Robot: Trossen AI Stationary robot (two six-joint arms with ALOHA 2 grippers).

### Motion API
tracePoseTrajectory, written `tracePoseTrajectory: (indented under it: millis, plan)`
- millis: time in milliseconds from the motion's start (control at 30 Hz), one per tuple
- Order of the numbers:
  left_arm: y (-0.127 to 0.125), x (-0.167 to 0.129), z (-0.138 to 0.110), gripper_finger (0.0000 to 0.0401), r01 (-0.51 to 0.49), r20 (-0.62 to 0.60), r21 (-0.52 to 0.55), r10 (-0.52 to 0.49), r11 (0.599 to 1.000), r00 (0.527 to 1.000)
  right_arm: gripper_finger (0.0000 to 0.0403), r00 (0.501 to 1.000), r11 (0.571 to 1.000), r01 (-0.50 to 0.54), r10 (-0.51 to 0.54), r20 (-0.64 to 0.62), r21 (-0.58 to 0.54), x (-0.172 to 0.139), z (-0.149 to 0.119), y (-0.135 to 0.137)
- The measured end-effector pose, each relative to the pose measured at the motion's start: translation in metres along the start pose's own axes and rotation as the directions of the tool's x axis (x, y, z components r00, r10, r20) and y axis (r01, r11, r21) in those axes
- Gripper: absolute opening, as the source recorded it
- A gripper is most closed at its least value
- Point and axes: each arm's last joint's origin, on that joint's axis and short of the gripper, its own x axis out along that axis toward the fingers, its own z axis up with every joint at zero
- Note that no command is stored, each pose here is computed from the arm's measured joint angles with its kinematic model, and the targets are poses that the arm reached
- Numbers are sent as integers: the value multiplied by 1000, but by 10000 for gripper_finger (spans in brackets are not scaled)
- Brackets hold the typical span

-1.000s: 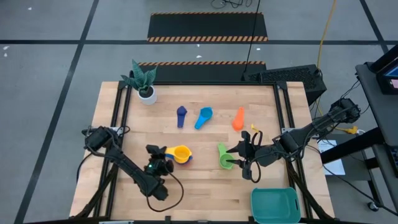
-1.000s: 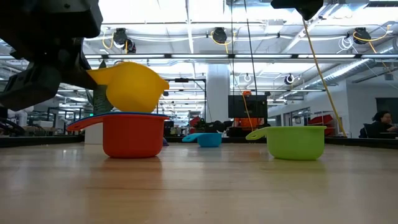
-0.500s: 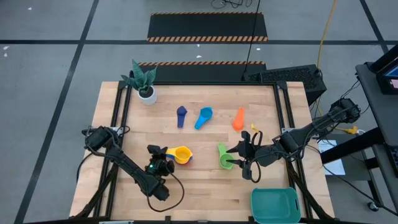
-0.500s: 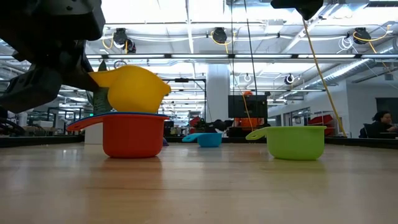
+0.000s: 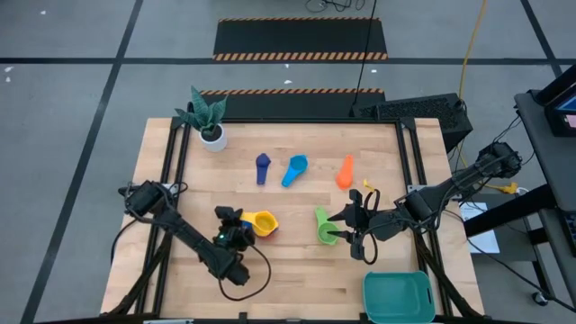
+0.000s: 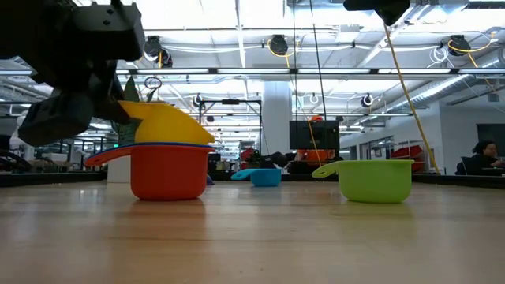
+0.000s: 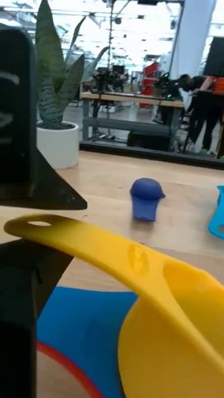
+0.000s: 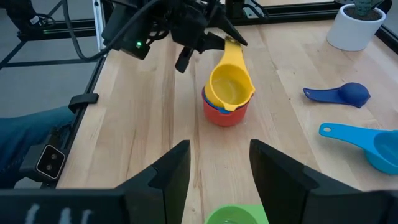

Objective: Nest measuring cups in basket
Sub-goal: Stack the yellow measuring cup on top of the blue measuring cup

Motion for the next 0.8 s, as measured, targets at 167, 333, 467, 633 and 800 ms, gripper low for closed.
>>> tracePoseTrajectory:
  millis: [167,333,467,633,800]
  plan:
    - [0,2,0,86,26,-49,-3,-26,1000,998,160,1000,1000,0,0,0,0,0,0,0]
    - [-1,1,-2,87,61,-97,38,-57,997,994,160,1000,1000,0,0,0,0,0,0,0]
    - [0,0,-4,87,55,-106,54,-49,997,993,160,1000,1000,0,0,-1,0,0,0,0]
    - [4,-2,-8,88,39,-151,61,-29,997,988,160,1000,1000,0,0,-1,0,0,0,0]
    - [4,-5,-12,88,53,-189,71,-39,996,981,160,1000,1000,0,0,-1,0,0,0,0]
